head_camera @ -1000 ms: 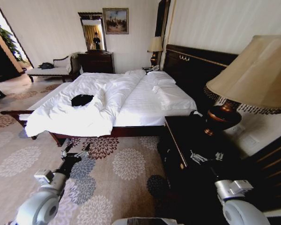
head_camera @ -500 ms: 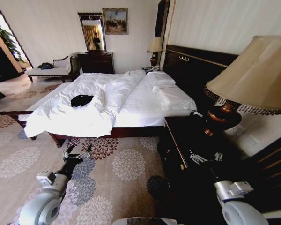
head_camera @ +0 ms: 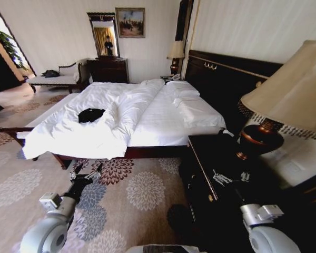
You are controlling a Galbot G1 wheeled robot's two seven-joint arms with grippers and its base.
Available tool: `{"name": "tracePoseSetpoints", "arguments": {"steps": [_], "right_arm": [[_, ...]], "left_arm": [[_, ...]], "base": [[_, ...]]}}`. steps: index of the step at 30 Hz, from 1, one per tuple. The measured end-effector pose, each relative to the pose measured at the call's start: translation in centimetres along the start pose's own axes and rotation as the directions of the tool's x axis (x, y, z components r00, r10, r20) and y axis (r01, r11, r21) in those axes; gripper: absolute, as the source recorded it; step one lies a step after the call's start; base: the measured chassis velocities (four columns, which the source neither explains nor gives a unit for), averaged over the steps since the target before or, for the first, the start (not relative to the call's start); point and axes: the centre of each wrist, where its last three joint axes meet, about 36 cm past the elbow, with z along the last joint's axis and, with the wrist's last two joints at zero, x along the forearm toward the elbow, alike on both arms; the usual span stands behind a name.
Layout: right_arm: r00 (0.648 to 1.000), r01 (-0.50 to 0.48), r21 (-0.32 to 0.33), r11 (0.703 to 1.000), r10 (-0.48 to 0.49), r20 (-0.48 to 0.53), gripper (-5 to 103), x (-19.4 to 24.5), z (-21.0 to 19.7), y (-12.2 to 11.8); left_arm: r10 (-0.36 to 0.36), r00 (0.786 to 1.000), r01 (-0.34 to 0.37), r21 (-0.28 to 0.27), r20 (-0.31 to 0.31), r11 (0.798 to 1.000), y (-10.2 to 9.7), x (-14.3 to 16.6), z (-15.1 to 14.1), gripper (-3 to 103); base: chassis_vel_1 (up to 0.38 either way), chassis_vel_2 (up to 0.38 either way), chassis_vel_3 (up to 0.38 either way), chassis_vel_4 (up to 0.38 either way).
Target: Fold the clothes on the bed.
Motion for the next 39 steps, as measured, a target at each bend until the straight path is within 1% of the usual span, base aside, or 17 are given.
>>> {"name": "tracePoseSetpoints", "arguments": {"steps": [14,23,26,28,30,39], "right_arm": [[1.000,0.002,0.001,1.000,-0.002,0.001,100,0.0,-0.1,0.0],[1.000,-0.003,-0.010,1.000,0.003,-0.002,100,0.0,-0.1,0.1],[1.000,-0.003,-0.017,1.000,0.003,-0.002,100,0.0,0.0,0.1],[1.000,-0.002,-0.020,1.000,0.001,-0.004,100,0.0,0.0,0.2],[1.000,0.000,-0.021,1.000,0.000,-0.004,100,0.0,0.0,0.2],[1.000,0.000,-0.031,1.000,0.000,-0.005,100,0.0,0.1,0.5]], "left_arm": [[0.005,1.000,-0.005,-0.007,0.000,1.000,-0.4,-0.1,0.3,100],[0.008,1.000,-0.008,-0.012,0.005,1.000,-0.5,0.0,0.2,100],[0.013,1.000,-0.013,-0.022,0.005,1.000,-0.5,0.0,0.3,100],[0.027,1.000,-0.027,-0.046,0.006,0.999,-0.6,0.0,0.3,100],[0.035,0.999,-0.034,-0.055,0.009,0.998,-0.8,0.0,0.2,100],[0.038,0.999,-0.037,-0.046,0.008,0.998,-1.1,0.2,0.3,100]], "base": [[-0.172,0.173,0.176,-0.165],[-0.151,0.145,0.148,-0.150],[-0.188,0.156,0.158,-0.153],[-0.185,0.169,0.169,-0.184],[-0.196,0.186,0.176,-0.190],[-0.166,0.159,0.159,-0.169]]}}
